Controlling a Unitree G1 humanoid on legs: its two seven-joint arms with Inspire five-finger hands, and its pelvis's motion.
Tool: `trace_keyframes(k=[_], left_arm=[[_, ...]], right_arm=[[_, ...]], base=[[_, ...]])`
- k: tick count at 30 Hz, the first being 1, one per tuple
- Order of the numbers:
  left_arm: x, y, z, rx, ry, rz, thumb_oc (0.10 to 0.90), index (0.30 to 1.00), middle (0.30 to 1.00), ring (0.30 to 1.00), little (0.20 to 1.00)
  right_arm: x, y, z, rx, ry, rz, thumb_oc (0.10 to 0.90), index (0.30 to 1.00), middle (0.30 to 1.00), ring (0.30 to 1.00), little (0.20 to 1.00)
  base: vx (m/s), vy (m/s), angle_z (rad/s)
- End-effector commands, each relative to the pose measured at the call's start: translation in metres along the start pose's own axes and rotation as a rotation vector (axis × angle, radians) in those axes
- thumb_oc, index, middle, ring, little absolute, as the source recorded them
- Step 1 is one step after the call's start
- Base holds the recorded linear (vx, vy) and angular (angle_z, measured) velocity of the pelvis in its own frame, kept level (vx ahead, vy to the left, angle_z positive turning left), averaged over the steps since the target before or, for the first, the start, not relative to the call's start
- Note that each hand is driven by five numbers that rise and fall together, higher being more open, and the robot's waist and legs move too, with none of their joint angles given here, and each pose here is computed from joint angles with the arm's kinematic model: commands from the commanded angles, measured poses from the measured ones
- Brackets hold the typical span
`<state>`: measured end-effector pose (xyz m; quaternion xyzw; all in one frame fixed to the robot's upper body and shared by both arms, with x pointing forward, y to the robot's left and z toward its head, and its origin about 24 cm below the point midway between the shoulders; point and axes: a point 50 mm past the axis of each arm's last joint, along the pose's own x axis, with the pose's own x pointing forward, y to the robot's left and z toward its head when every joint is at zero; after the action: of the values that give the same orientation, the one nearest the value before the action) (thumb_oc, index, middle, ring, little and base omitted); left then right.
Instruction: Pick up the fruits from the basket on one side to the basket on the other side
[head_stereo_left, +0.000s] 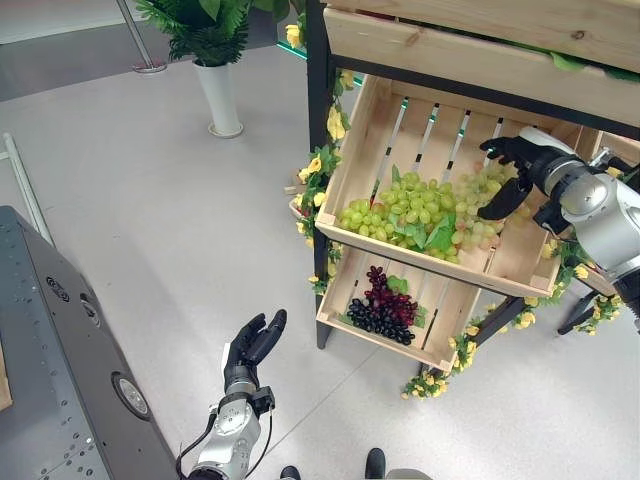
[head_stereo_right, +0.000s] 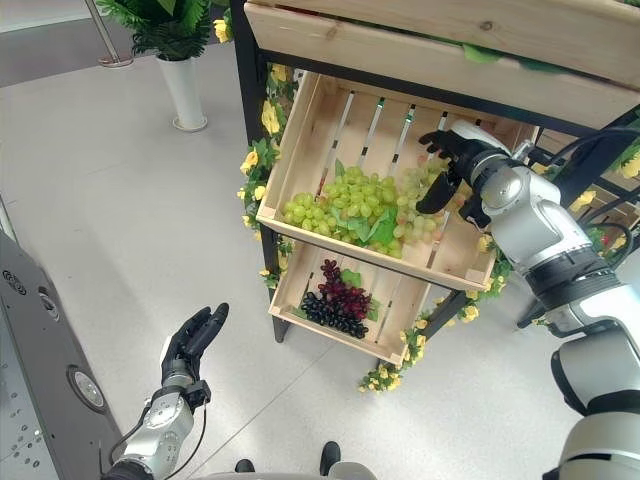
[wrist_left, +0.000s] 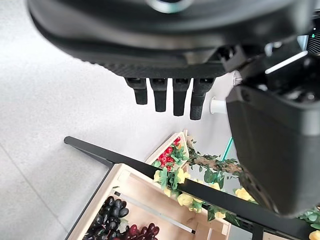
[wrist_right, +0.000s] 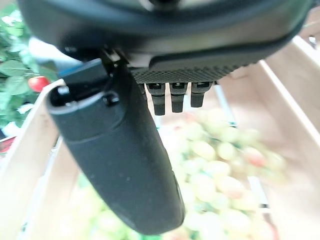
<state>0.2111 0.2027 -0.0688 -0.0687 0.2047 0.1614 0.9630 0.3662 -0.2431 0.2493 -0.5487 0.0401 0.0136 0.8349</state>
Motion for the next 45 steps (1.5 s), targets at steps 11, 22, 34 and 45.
trace_keyframes(k=[11,22,34,45], left_arm=[[0.014,-0.023,0.052,0.032,-0.215,-0.106,0.800,0.900,0.900,0.900,0.900],[0.015,-0.024,0.050,0.004,-0.203,-0.083,0.800,0.900,0.900,0.900,0.900],[0.015,-0.025,0.050,-0.033,-0.218,-0.019,0.800,0.900,0.900,0.900,0.900],[0.007,-0.030,0.039,-0.040,-0.210,0.018,0.800,0.900,0.900,0.900,0.900]], right_arm=[[-0.025,-0.070,0.041,-0.148,-0.170,-0.367,0.800,0.900,0.900,0.900,0.900],[-0.052,-0.016,0.068,0.151,-0.507,-0.288,0.800,0.900,0.900,0.900,0.900],[-0.108,0.048,0.085,0.349,-0.862,-0.171,0.800,0.900,0.900,0.900,0.900],[-0.148,0.076,0.078,0.523,-1.090,-0.375,0.800,0.900,0.900,0.900,0.900]], base=[[0.00,0.000,0.00],[0.00,0.000,0.00],[-0.01,0.014,-0.08],[0.00,0.002,-0.02]])
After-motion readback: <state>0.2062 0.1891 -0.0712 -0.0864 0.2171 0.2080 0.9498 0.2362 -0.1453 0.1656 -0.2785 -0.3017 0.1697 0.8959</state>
